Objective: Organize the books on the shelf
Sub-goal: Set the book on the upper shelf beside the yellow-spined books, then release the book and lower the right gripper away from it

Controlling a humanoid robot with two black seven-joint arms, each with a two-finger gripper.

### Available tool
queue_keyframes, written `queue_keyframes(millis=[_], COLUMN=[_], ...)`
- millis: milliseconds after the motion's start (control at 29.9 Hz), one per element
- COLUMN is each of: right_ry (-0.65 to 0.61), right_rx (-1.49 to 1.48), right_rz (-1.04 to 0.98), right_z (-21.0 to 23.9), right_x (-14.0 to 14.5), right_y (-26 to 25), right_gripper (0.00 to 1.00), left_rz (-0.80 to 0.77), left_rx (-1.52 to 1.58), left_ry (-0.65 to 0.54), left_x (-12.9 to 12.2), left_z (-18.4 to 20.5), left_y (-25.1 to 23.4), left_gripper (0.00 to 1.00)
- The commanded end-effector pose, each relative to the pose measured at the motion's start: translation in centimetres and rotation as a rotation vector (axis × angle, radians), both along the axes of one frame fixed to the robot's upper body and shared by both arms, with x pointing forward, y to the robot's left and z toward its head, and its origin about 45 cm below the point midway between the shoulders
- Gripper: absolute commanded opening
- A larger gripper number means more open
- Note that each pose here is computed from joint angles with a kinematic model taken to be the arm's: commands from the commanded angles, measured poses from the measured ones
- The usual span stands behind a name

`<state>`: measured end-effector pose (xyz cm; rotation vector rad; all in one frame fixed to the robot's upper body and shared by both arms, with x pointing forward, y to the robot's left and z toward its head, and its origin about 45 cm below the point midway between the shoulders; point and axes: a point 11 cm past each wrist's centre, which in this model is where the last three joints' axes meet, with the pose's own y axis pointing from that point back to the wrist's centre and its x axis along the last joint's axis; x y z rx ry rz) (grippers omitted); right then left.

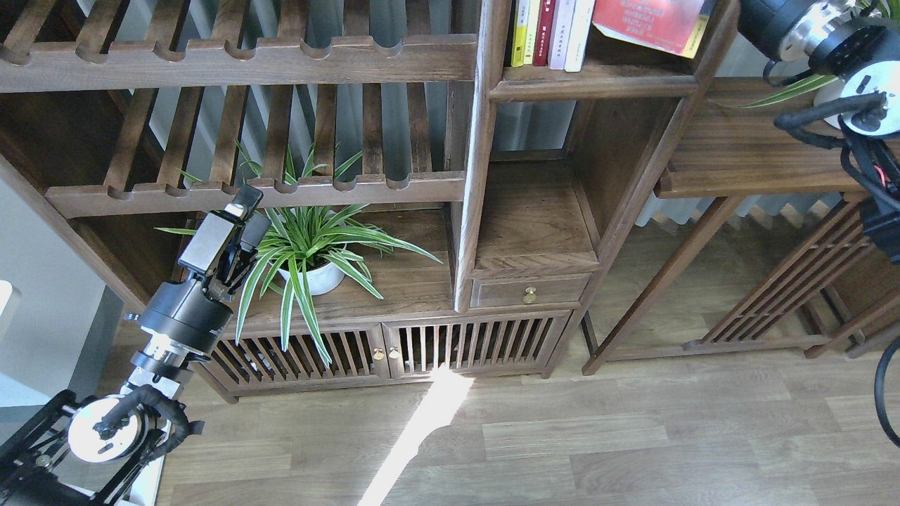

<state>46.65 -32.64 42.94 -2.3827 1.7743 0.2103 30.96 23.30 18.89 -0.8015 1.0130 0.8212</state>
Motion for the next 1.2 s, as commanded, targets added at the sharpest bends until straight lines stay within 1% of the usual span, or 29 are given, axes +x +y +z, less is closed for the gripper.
queue_keyframes(millis=[0,267,602,802,1070,1170], right_ry=[-0.006,-0.020,-0.067,-0.093,-0.171,-0.196], right_rx=[-0.004,-0.029,-0.056,-0.047,-0.011,-0.010], right_rz=[-0.023,-0.029,-0.102,-0.137,-0.184,-0.214], right_z=[0.3,-1.1,-0.4,-0.5,-1.5,-1.7], right_x=[0.4,1.7,2.9,3.2,4.1,4.3], right_y=[0.4,4.2,2.8,2.8,4.1,3.6], right_gripper=[0.02,0.02,0.02,0.02,0.01,0.01], left_rz=[-0.002,0.000,0.005,0.003,0.006,0.006], left_rx=[0.000,0.002,0.002,0.004,0.004,0.005], left_ry=[0.001,0.001,0.014,0.015,0.021,0.021], left_x=[0.0,0.0,-0.4,-0.4,-0.5,-0.5], left_z=[0.0,0.0,-0.5,-0.5,-0.7,-0.7], left_y=[-0.1,0.0,0.2,0.1,0.2,0.3], left_gripper=[0.92,0.92,0.92,0.92,0.92,0.92])
